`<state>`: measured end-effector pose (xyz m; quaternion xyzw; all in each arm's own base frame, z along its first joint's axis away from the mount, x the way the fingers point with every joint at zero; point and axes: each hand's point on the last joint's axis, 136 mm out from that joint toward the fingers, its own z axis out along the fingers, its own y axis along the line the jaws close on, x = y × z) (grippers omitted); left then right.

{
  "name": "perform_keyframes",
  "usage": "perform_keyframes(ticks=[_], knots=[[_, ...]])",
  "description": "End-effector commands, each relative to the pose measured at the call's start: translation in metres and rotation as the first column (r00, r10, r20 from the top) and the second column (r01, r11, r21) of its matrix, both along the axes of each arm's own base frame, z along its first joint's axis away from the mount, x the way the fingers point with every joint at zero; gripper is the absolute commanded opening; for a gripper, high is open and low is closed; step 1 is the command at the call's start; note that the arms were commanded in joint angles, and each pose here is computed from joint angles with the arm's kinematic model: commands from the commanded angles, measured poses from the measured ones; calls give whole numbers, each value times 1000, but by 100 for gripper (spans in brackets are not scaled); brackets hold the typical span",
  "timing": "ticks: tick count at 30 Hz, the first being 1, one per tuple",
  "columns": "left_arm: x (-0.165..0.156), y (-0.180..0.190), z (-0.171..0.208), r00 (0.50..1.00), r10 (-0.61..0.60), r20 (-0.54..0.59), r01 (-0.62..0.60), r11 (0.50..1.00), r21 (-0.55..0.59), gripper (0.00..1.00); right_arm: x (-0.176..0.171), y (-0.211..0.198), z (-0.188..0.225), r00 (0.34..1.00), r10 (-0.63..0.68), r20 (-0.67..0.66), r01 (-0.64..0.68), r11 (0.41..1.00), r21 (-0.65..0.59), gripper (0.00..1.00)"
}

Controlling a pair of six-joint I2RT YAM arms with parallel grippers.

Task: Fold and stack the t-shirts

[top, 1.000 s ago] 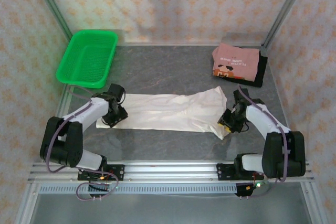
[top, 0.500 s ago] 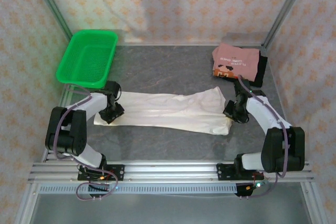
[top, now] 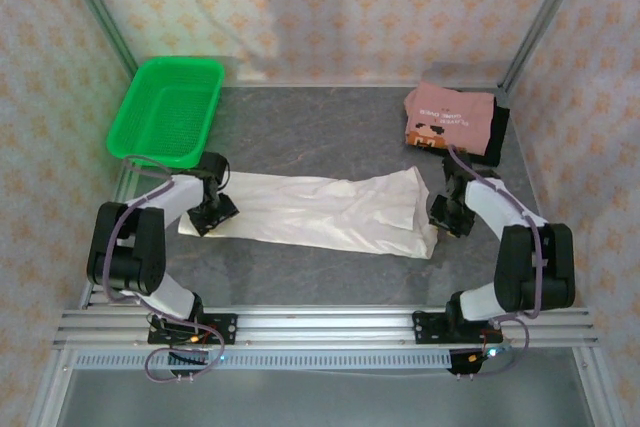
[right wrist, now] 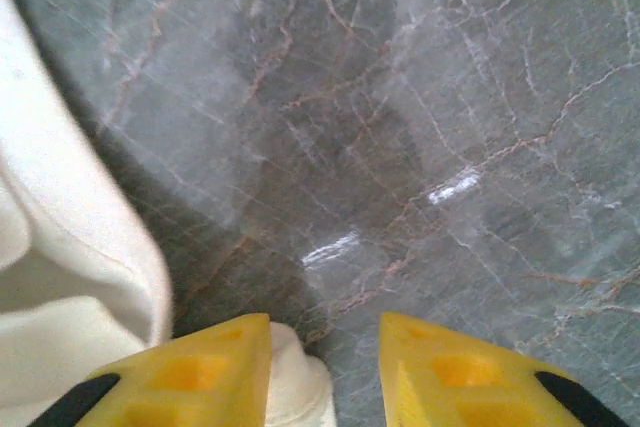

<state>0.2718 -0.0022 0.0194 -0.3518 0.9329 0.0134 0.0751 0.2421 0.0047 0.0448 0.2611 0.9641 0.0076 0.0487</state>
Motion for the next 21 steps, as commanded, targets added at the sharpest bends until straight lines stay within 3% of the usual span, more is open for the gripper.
perform_keyframes(ticks=[1, 4, 7, 11, 15, 19, 21], knots=[[-9, 4, 20, 1000, -13, 18, 13, 1000, 14, 69, 8, 2, 32, 996, 2, 93, -3, 1000, 15, 39], [-10, 4, 47, 996, -6, 88, 6, 1000, 3, 73, 3, 18, 63, 988, 2, 153, -18, 994, 108, 44], [-13, 6, 66, 990, 14, 142, -16, 1000, 8, 77, -6, 49, 81, 980, -48, 193, -10, 958, 287, 47], [-17, 16, 64, 992, 47, 119, -50, 998, 23, 77, -12, 88, 71, 980, -78, 185, -14, 891, 453, 47], [-4, 17, 57, 994, 34, 104, -38, 999, 33, 74, -9, 105, 42, 992, -50, 118, -12, 882, 472, 47], [13, 22, 47, 996, 18, 91, -24, 998, 64, 71, -6, 88, 10, 996, -66, 57, 41, 935, 352, 44], [20, 22, 36, 997, 14, 75, -19, 997, 70, 69, -6, 66, -4, 993, -112, 48, 98, 967, 235, 46]])
